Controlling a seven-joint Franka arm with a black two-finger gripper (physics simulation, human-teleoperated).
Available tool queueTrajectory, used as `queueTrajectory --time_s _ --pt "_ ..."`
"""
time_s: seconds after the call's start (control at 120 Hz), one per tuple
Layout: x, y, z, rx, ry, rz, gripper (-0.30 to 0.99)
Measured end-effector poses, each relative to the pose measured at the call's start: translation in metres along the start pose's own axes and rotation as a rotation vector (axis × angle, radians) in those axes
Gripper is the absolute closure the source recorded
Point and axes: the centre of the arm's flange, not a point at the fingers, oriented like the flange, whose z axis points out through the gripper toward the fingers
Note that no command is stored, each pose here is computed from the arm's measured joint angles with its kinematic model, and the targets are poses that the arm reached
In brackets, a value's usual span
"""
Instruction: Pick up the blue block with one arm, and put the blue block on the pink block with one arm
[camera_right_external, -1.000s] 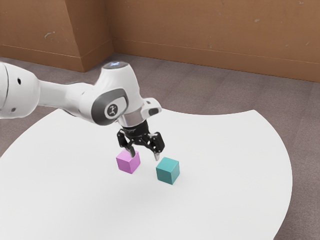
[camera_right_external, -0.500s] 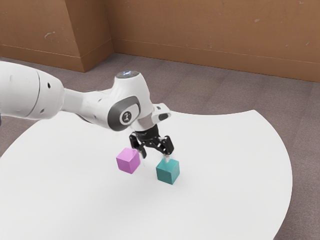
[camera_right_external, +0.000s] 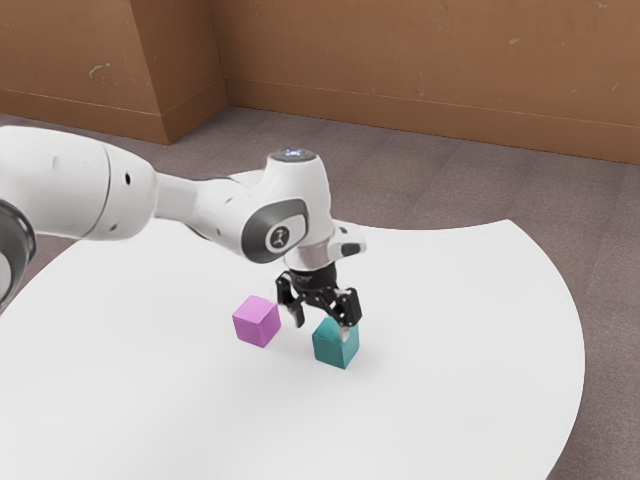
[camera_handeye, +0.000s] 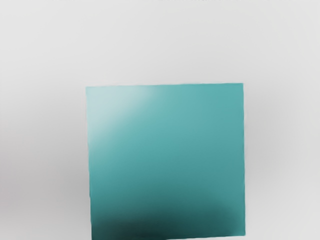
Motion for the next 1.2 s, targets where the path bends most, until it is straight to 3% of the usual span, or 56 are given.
queueTrajectory --time_s 0.35,0.783,1.2 --pt "0.018 -0.001 0.019 -0.021 0.006 -0.012 0.0" --pt "0.025 0.001 0.035 0.01 0.011 0.014 0.01" --pt "0.024 0.002 0.043 0.009 0.0 0.007 0.17"
